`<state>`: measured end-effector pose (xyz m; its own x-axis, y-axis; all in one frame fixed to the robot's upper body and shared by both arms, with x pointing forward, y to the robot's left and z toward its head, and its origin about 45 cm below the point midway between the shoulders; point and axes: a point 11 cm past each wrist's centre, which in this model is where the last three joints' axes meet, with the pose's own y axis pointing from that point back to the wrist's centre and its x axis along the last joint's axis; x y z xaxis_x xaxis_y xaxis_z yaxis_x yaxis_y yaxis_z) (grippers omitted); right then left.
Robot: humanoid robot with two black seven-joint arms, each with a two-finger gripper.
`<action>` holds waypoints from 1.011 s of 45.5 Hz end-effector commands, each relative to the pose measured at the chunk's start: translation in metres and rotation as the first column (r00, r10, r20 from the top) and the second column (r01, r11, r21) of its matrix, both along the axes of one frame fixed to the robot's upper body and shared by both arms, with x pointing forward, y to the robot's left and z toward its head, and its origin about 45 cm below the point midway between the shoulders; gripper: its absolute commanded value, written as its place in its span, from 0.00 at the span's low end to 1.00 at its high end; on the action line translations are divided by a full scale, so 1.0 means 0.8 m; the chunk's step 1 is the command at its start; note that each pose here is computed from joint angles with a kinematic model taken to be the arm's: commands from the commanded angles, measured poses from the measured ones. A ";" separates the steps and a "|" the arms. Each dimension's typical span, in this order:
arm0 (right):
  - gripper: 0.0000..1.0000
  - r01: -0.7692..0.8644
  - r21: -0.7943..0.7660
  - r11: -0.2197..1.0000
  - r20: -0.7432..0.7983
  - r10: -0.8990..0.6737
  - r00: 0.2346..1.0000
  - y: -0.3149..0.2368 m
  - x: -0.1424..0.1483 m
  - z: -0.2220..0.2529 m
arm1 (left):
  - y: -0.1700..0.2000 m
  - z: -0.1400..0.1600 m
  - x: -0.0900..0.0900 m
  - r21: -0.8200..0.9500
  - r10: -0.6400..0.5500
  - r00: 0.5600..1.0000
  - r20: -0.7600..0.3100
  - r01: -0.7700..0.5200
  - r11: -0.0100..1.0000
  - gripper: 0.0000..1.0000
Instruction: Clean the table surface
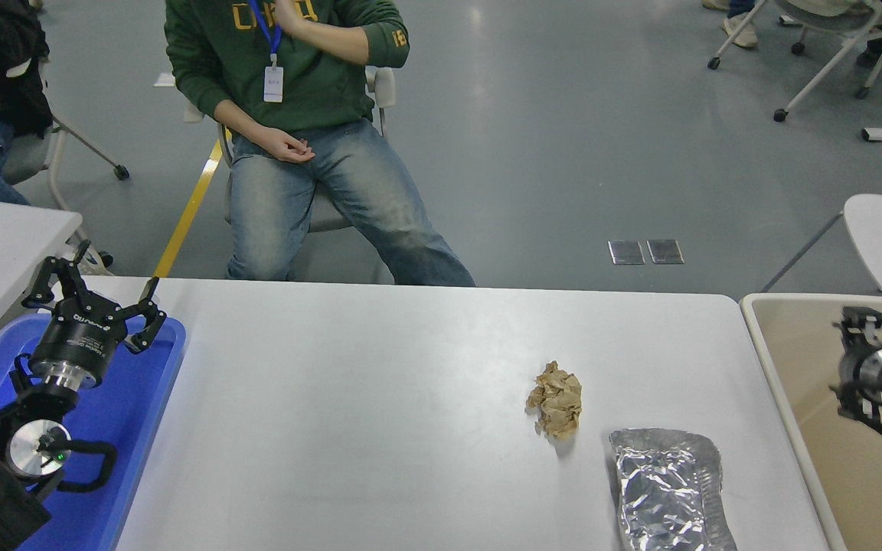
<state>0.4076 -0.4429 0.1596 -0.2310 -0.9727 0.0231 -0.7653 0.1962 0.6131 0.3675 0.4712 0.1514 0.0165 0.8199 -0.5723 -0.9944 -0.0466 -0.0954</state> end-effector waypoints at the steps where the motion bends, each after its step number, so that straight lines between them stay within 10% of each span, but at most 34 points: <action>1: 1.00 -0.123 0.232 0.965 0.152 0.089 0.984 0.096 0.019 0.034 | 0.000 0.000 0.000 0.000 0.000 1.000 0.000 0.000 1.000 1.00; 16: 1.00 -0.103 0.515 0.851 0.216 -0.013 0.976 0.199 0.007 -0.012 | 0.000 0.000 0.000 0.000 0.000 1.000 0.000 0.000 1.000 1.00; 46: 1.00 -0.090 0.584 0.807 0.388 -0.181 0.904 0.236 -0.003 -0.021 | 0.000 0.000 0.000 0.000 0.000 1.000 0.000 0.000 1.000 1.00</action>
<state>0.4107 -0.2568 0.1484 -0.1180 -0.7734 -0.6228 -0.9596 -0.0725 0.2719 0.3675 0.4712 0.1514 0.0166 0.8198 -0.5724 -0.9944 -0.0465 -0.0954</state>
